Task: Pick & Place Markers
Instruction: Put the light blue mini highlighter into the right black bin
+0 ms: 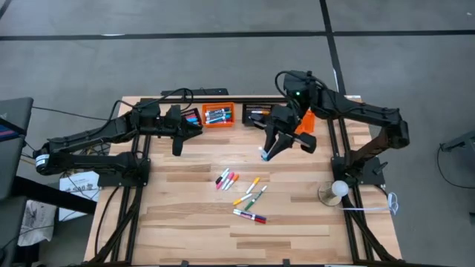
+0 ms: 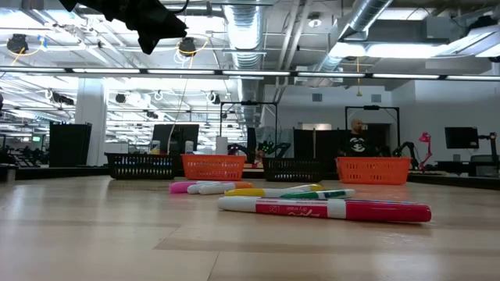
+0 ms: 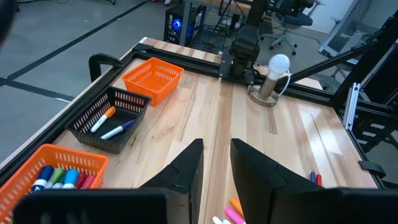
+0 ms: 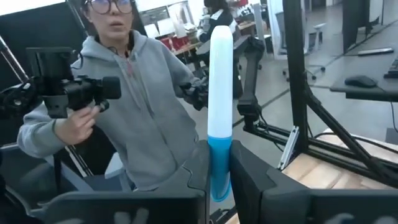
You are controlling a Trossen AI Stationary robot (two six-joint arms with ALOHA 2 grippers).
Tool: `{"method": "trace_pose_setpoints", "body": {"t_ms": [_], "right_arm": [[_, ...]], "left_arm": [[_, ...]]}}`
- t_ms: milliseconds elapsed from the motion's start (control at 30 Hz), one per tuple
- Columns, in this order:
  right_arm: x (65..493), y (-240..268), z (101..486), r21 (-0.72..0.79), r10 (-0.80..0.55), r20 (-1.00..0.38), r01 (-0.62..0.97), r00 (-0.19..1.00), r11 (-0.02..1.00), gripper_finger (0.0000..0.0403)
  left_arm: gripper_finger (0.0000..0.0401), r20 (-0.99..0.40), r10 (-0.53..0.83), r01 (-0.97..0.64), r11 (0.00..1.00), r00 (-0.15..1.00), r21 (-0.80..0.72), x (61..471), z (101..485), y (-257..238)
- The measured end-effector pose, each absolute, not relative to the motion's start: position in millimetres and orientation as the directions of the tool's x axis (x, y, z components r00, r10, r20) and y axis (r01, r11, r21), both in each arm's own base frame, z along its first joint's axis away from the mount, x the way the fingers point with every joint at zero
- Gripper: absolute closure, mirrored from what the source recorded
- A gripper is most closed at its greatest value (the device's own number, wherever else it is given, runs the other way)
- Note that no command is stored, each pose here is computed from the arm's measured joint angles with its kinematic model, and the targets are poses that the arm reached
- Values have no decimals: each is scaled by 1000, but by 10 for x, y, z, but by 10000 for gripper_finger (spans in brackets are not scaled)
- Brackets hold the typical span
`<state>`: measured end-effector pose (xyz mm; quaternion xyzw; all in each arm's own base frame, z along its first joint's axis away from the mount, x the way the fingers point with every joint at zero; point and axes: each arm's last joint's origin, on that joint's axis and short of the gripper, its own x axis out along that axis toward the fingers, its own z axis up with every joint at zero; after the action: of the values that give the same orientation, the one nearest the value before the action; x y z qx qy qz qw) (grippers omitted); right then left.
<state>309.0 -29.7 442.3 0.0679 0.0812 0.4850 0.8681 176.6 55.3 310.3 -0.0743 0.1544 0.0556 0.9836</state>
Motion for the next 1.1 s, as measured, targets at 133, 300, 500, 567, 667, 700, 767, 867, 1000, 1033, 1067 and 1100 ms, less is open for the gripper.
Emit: {"method": "trace_pose_setpoints", "body": {"t_ms": [133,300,500,567,667,700,767,867,1000,1033,1067,1100], "right_arm": [[3121,-309,4364,242,830,-103,-795,549,556,371],[3117,-366,4170,315,600,-316,-515,735,797,381],[3134,-564,3728,43,13,-710,26,704,999,368],[3203,-677,3597,-59,-118,-757,112,642,992,369],[3298,-880,3412,-188,-243,-796,155,555,970,376],[3332,-952,3348,-217,-268,-803,157,532,963,377],[3389,-1116,3183,-254,-298,-831,155,470,955,376],[3417,-1383,2995,-276,-312,-862,146,399,950,369],[3409,-1757,2757,-272,-303,-901,141,311,952,371],[3398,-1845,2701,-269,-299,-910,138,288,953,373],[3372,-1921,2644,-263,-289,-922,132,259,956,374],[3338,-1997,2590,-254,-278,-933,129,229,959,375]], "left_arm": [[321,-312,86,-132,983,946,-129,1766,3103,553],[321,-312,86,-132,983,946,-129,1766,3103,553],[321,-305,87,-130,984,948,-124,1768,3110,553],[321,-305,87,-124,987,949,-105,1769,3111,554],[321,-293,88,-120,988,952,-93,1773,3122,555],[321,-292,89,-121,988,952,-92,1773,3123,556],[321,-290,90,-121,988,953,-92,1773,3125,556],[321,-285,89,-120,989,954,-91,1775,3129,556],[321,-280,98,-127,988,955,-87,1776,3135,561],[321,-279,99,-128,988,955,-87,1776,3136,561],[321,-279,101,-130,988,955,-86,1776,3136,562],[321,-276,108,-135,987,955,-84,1777,3139,563]]}}
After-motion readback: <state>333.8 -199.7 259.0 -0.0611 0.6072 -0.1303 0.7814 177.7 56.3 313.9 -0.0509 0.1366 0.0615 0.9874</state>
